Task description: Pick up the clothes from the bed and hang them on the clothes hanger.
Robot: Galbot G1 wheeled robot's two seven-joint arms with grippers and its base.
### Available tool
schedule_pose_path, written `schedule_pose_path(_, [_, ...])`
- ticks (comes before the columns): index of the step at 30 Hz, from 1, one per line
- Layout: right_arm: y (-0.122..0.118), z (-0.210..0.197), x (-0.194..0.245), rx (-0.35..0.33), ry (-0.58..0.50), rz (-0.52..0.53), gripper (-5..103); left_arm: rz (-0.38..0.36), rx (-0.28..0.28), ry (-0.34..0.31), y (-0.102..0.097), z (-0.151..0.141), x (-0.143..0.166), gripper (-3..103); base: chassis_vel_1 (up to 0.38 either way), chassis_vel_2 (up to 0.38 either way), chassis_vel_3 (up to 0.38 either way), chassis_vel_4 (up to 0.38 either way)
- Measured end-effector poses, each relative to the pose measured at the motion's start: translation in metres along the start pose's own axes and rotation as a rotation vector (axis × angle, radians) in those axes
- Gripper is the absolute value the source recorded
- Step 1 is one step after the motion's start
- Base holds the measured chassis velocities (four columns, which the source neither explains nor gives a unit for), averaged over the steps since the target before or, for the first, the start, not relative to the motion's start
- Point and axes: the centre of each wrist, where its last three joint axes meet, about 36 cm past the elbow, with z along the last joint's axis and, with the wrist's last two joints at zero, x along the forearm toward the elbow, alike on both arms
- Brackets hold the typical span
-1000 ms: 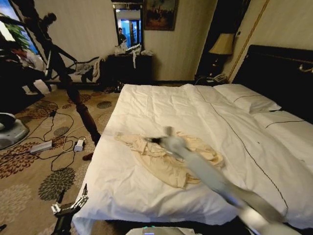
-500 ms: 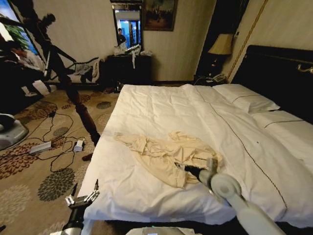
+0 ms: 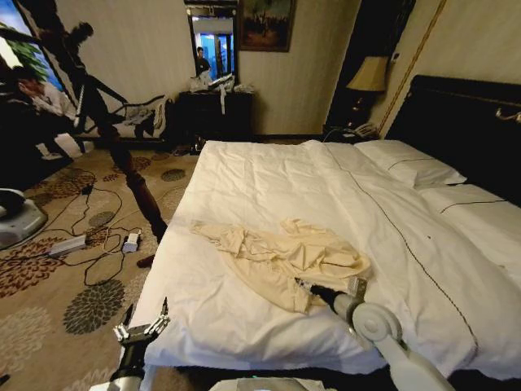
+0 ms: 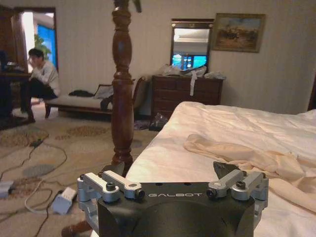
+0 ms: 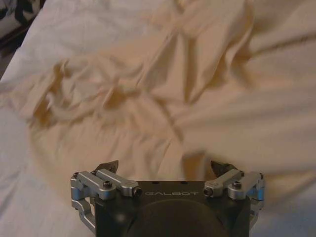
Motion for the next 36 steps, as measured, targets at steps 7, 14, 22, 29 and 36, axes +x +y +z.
schedule_pose_path(7, [0.000, 0.008, -0.011, -0.019, 0.015, -0.010, 82, -0.005, 0.005, 0.010, 0.001, 0.001, 0.002, 100, 0.000, 0.000, 0.000, 0.000])
schedule_pose_path(14, [0.002, 0.007, -0.011, -0.025, 0.004, -0.032, 65, -0.005, 0.004, 0.009, 0.001, 0.001, 0.003, 100, 0.000, 0.000, 0.000, 0.000])
schedule_pose_path(22, [0.005, 0.010, -0.009, -0.020, 0.008, -0.047, 32, -0.008, 0.008, 0.008, 0.000, 0.003, 0.002, 100, 0.000, 0.000, 0.000, 0.000])
schedule_pose_path(29, [0.010, 0.012, -0.004, -0.005, 0.015, -0.067, 10, -0.012, 0.006, 0.010, 0.001, 0.005, 0.004, 100, 0.000, 0.000, 0.000, 0.000])
schedule_pose_path(36, [0.034, 0.045, 0.033, 0.043, 0.148, -0.174, 0, -0.012, 0.002, 0.009, 0.002, 0.005, 0.008, 100, 0.000, 0.000, 0.000, 0.000])
